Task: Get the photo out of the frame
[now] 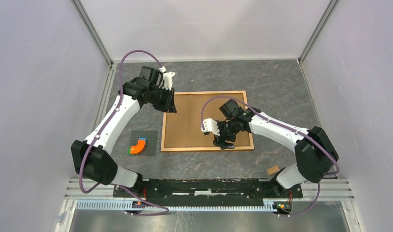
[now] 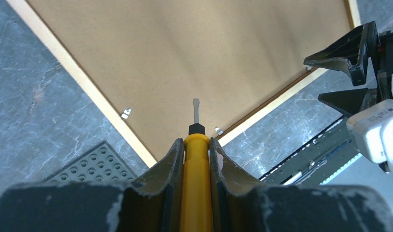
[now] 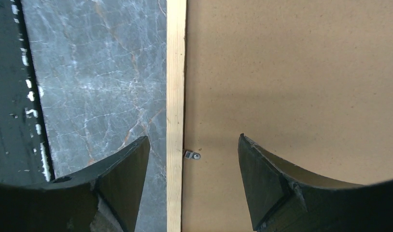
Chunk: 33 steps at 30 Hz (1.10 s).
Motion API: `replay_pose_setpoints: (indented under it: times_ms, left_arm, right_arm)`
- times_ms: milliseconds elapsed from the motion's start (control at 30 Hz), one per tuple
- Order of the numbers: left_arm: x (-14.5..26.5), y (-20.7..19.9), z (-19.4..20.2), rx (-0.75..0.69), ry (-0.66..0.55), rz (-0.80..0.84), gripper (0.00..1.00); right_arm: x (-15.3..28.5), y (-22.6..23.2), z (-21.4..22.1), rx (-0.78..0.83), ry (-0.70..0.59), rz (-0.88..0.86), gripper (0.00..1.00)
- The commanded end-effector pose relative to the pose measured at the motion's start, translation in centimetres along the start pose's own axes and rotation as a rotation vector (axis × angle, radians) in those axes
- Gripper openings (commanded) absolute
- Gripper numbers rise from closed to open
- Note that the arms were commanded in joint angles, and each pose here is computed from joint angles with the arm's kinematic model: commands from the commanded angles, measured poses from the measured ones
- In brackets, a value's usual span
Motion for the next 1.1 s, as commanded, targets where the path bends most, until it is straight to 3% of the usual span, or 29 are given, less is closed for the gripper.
replay_pose_setpoints:
  times_ms: [0, 333, 700, 833, 1067]
  left_arm:
    - [2.0, 1.0, -0.7, -0.071, -0.048, -0.06, 0.02]
    - [2.6, 1.9, -0.2, -0.057, -0.059, -0.071, 0.02]
    - [3.3, 2.3, 0.2, -0.117, -0.071, -0.074, 0.02]
    - [3.1, 3.2, 1.3, -0.175, -0.027, -0.106, 0.02]
    - [2.3, 4.1, 4.1, -0.306, 0.073, -0.105, 0.02]
  right_arm:
    - [-1.5, -1.2, 0.5, 0.008, 0.017, 0.063, 0.72]
    - [-4.4, 0.1, 1.2, 0.028, 0.068, 0.055, 0.68]
    - [-5.5, 4.7, 3.1, 0.038, 0.1, -0.045, 0.46]
    - [-5.5, 6.4, 3.1, 0.017, 0.088, -0.085, 0.4]
    - [-5.0, 7.0, 1.8, -0.02, 0.027, -0.093, 0.39]
Point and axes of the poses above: each gripper's point midway between its finger pads, its own x axis back along the fingers, its own y axis along the line the jaws close on, z = x × y, the point moved 1 cm from there along x, back along the fingers, and after that the axes turned 1 degree about -x, right-handed, at the moved point
